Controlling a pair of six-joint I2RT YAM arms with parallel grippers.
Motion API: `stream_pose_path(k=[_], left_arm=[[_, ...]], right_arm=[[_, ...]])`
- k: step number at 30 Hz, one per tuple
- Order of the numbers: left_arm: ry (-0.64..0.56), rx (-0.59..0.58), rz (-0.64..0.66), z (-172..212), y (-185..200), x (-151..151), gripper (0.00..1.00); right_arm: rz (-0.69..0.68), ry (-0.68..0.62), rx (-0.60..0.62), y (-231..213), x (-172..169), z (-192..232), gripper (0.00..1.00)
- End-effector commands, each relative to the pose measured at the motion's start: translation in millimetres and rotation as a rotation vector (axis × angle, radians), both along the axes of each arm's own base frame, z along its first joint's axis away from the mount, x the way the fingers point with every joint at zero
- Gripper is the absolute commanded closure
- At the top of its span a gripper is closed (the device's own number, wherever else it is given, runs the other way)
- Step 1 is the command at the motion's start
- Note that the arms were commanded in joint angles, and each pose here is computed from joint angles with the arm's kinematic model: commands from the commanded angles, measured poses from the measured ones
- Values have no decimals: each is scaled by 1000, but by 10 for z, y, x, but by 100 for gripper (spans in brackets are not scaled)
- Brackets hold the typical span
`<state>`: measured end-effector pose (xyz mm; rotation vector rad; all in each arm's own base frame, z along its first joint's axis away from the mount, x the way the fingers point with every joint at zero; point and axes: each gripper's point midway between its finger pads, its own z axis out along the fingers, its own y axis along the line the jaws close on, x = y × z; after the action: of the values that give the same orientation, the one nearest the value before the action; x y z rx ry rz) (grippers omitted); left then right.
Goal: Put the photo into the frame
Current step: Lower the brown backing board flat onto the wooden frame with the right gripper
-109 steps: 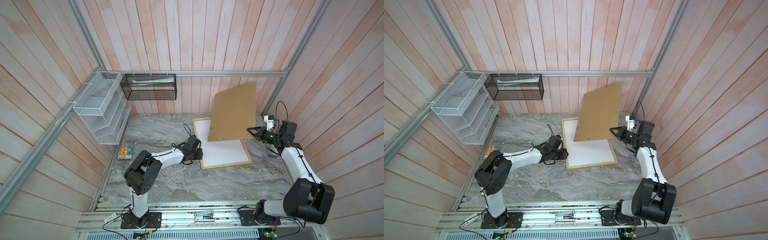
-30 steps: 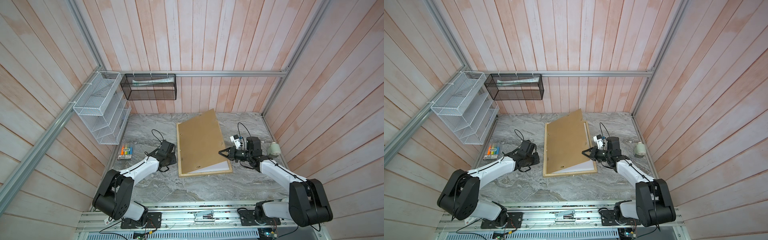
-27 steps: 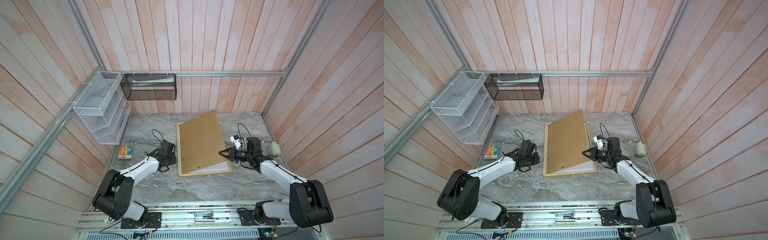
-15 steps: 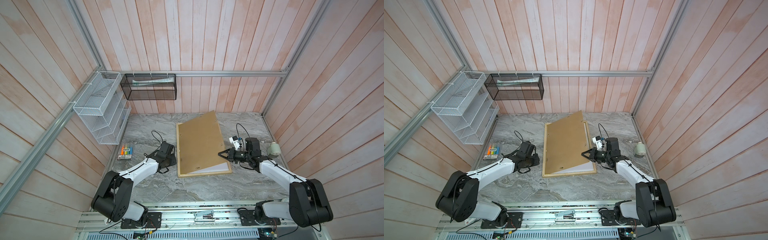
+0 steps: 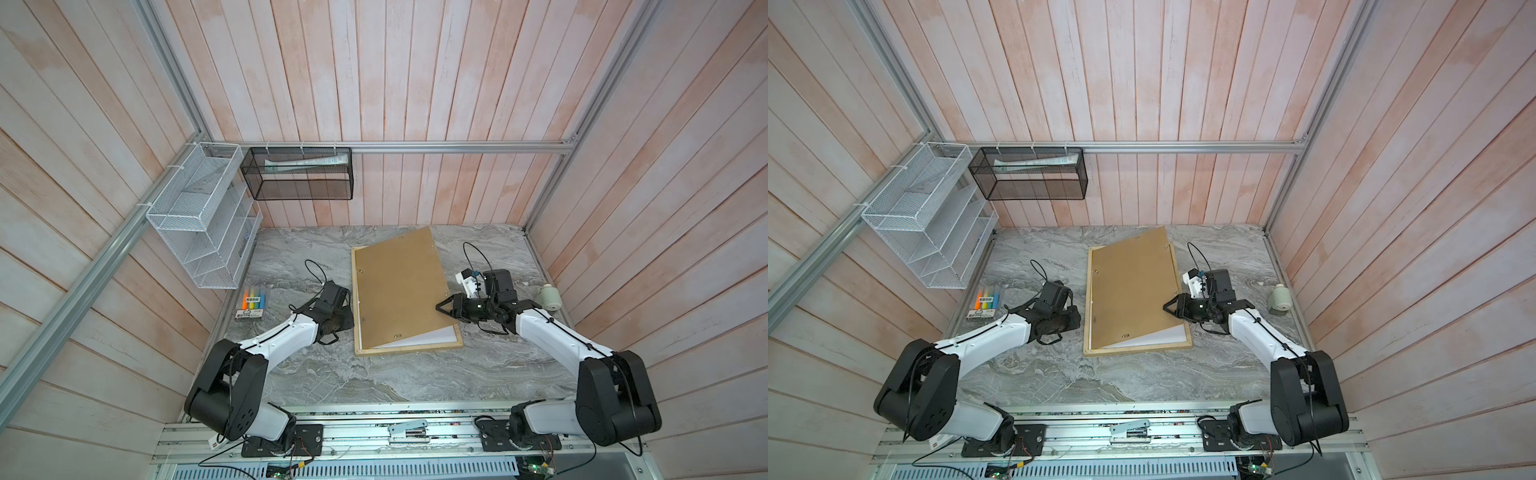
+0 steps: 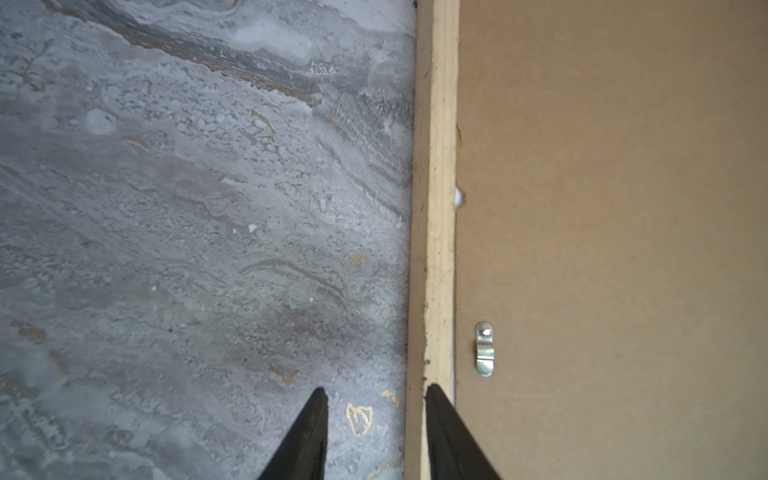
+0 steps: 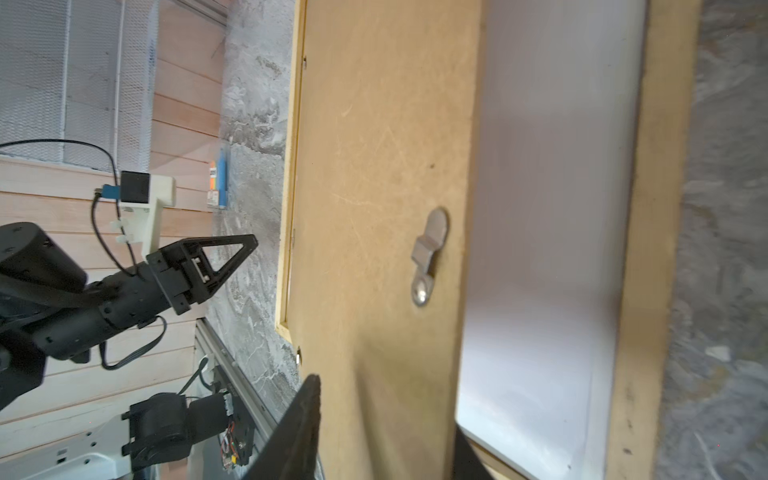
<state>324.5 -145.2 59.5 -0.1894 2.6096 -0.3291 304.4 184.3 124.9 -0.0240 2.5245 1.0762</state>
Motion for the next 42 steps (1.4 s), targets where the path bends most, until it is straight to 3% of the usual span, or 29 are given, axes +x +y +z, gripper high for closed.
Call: stream_pose_path(k=[1,15,30,42], left_arm=[[-16,-11,-21,58,-58,94,59],[-15,-5,-43,48,-105,169,58],[-11,-7,-58,14,-114,142,54],[-37,11,-72,-41,-163,329,50]], right_arm=[[-12,-38,-134,-115,48,-24,52],[17,-13,-287,-73,106,-209,51],[-61,1,-469,-345,172,-306,50],[-78,-33,-466,-327,307,-260,51]])
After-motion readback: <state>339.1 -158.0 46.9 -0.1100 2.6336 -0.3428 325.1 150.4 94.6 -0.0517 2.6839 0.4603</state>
